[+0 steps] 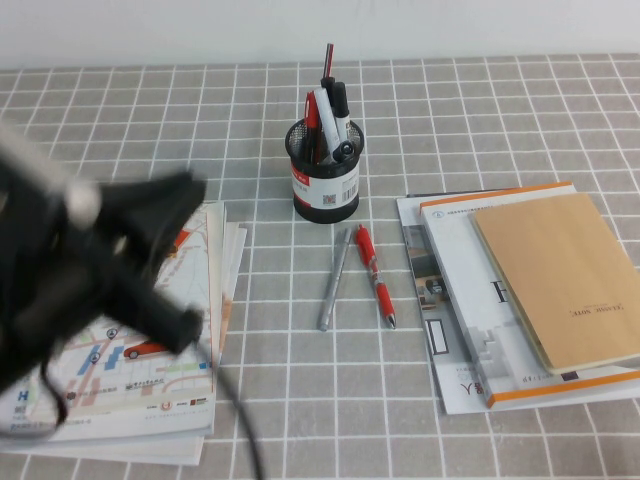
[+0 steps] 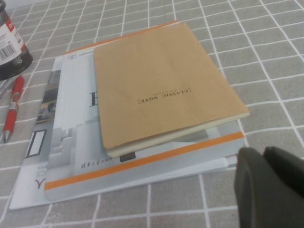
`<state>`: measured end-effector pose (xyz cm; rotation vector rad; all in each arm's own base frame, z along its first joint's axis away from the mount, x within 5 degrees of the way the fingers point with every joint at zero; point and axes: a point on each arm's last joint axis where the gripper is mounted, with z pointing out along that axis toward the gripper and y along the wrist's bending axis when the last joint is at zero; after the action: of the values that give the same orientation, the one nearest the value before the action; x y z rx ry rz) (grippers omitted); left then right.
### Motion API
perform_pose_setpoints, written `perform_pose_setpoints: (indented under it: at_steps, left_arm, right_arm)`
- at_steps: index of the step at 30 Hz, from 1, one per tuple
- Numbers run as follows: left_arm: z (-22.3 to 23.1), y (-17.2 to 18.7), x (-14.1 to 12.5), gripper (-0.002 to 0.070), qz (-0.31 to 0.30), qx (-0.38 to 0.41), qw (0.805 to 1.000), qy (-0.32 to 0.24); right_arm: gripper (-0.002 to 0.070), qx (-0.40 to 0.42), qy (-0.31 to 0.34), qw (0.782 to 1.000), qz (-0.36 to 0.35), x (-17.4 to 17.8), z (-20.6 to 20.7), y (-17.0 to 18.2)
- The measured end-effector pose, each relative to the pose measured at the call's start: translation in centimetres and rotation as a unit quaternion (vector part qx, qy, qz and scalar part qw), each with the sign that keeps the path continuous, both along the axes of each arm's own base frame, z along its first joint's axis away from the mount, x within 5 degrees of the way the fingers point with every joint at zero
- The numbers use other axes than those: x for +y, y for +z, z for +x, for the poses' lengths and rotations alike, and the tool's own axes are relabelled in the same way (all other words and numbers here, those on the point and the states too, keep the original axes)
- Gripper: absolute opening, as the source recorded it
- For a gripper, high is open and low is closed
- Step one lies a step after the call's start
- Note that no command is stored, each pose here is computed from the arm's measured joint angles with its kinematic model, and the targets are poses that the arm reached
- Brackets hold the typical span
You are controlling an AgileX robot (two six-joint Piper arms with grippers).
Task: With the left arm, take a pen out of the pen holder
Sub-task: 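Take a marker out of the pen holder and lay it on the table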
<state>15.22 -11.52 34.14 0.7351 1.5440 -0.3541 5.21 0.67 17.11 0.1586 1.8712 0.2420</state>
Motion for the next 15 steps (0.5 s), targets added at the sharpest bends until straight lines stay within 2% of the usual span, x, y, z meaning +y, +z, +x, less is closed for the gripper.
perform_pose_setpoints:
  at_steps: [8, 15]
  left_arm:
    - [-3.5, -7.2, 2.5, 0.0001, 0.029, 0.062, 0.998, 0.002]
    - [-4.2, -10.2, 2.9, 0.0001, 0.032, 0.114, 0.993, 0.004]
  right_arm:
    - [-0.0013, 0.000, 0.000, 1.000, 0.000, 0.0, 0.0, 0.0]
    - [-0.0013, 0.000, 0.000, 1.000, 0.000, 0.0, 0.0, 0.0]
